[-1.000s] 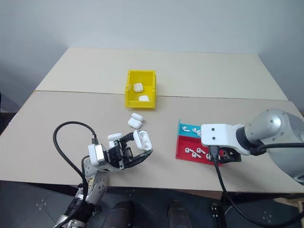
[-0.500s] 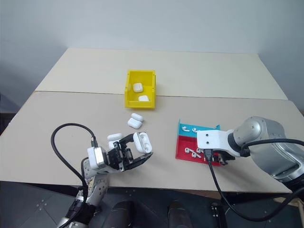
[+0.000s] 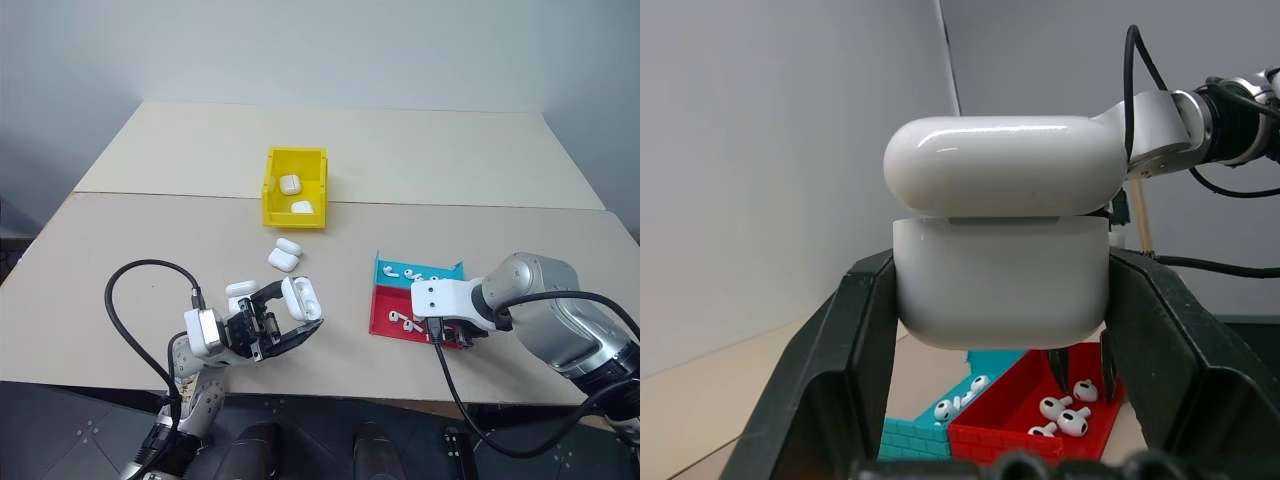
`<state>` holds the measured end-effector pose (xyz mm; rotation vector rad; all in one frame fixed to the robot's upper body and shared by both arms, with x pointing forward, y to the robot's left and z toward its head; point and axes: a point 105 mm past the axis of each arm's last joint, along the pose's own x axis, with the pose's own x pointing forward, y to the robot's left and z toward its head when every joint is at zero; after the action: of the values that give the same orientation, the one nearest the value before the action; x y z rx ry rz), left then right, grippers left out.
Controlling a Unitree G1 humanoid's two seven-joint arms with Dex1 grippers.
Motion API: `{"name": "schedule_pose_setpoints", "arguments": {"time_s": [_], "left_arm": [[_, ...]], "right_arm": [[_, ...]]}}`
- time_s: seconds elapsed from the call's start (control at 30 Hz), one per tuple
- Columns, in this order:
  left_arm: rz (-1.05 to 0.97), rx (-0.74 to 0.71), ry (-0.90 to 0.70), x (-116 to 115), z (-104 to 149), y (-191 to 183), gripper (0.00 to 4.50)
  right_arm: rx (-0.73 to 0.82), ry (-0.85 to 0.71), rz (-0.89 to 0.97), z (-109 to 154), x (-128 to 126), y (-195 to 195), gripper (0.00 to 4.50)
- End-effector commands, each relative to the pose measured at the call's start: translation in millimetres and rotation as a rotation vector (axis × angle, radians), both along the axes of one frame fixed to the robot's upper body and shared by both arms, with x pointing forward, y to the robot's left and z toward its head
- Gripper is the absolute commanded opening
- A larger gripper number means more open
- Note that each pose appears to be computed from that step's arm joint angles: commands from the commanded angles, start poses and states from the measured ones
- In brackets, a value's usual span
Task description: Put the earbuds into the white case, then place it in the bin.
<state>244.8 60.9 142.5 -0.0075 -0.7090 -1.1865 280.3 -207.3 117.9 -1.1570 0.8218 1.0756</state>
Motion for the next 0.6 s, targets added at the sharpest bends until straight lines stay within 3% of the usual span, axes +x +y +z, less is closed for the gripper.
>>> {"name": "schedule_pose_setpoints", "arguments": {"time_s": [0.03, 0.33, 0.43, 0.6], "left_arm": [[0.013, -0.006, -0.032, -3.4, 4.6, -0.4, 2.78], [0.038, 0.004, -0.030, -2.6, 3.8, -0.3, 2.78], [0.043, 0.011, -0.027, -2.1, 3.2, 0.0, 2.78], [0.047, 0.015, -0.023, -1.4, 3.0, -0.1, 2.78]], "right_arm": [[-0.018, -0.035, 0.016, 6.3, 4.7, -1.9, 2.01], [-0.016, -0.027, 0.027, 6.1, 6.2, -1.4, 2.01], [-0.018, -0.025, 0.035, 6.3, 5.8, -1.2, 1.26], [-0.018, -0.028, 0.031, 5.7, 6.6, -1.7, 1.26]]}}
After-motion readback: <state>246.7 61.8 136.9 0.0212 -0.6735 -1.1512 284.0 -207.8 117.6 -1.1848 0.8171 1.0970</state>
